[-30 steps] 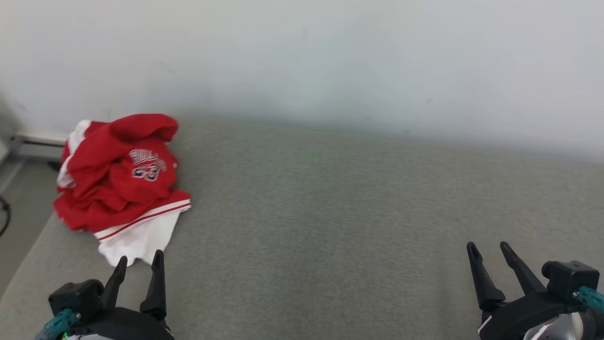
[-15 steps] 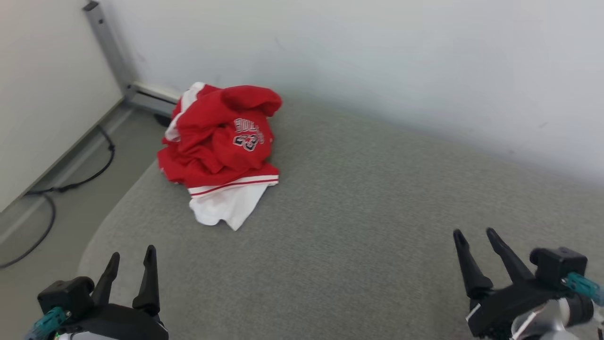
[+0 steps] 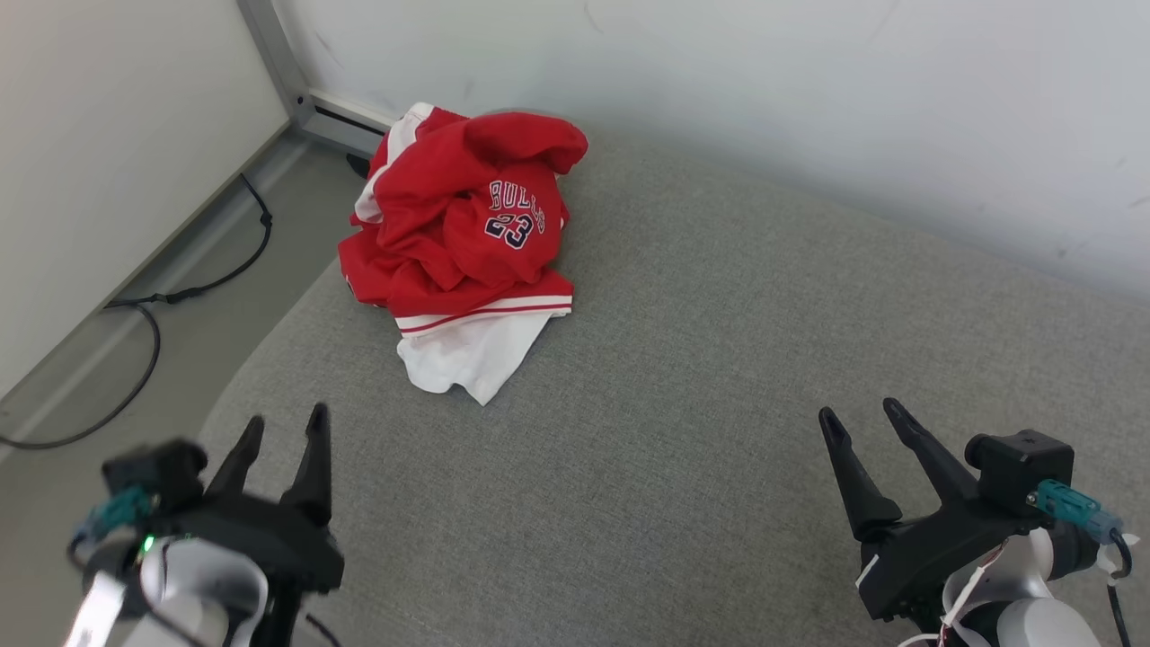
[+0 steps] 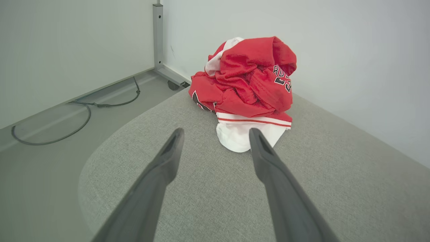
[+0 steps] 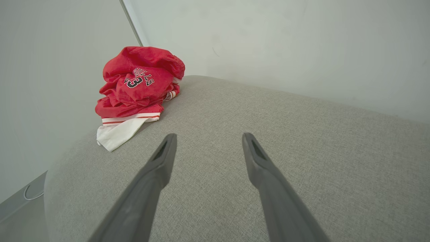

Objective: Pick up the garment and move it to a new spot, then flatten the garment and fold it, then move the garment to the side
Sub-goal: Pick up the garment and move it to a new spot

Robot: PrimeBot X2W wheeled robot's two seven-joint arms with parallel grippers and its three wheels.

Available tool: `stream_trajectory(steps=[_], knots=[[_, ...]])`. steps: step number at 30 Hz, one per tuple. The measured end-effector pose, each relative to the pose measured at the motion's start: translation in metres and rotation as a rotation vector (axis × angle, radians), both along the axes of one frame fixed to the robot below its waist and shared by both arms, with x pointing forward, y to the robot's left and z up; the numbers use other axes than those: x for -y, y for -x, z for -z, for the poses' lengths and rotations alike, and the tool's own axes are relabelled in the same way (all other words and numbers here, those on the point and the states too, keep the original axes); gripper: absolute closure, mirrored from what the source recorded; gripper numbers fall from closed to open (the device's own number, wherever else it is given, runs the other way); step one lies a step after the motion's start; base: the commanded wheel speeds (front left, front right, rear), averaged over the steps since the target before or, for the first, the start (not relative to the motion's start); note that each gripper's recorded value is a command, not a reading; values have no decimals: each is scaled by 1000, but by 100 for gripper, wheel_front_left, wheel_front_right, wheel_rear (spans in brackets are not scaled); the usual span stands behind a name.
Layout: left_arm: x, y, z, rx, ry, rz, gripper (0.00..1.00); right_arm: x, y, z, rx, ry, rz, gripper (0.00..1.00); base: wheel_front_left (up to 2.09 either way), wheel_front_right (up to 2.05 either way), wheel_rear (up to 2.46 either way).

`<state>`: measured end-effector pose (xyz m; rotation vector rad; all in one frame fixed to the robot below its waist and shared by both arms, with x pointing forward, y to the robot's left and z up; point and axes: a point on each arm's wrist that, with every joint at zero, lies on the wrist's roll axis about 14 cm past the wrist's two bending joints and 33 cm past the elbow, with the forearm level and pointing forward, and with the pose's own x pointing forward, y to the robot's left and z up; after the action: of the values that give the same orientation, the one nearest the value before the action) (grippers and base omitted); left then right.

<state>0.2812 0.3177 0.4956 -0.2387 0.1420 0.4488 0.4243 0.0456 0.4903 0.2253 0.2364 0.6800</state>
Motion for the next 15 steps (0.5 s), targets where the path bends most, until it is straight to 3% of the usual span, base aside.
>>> stream_trajectory(steps=[9,15], knots=[[10,-78,-10,-121,18,187,0,21,0,2,-12,24,30,0,0,0,0],[1,-117,-11,-216,37,229,0,33,4,-9,2,57,35,0,0,0,0]])
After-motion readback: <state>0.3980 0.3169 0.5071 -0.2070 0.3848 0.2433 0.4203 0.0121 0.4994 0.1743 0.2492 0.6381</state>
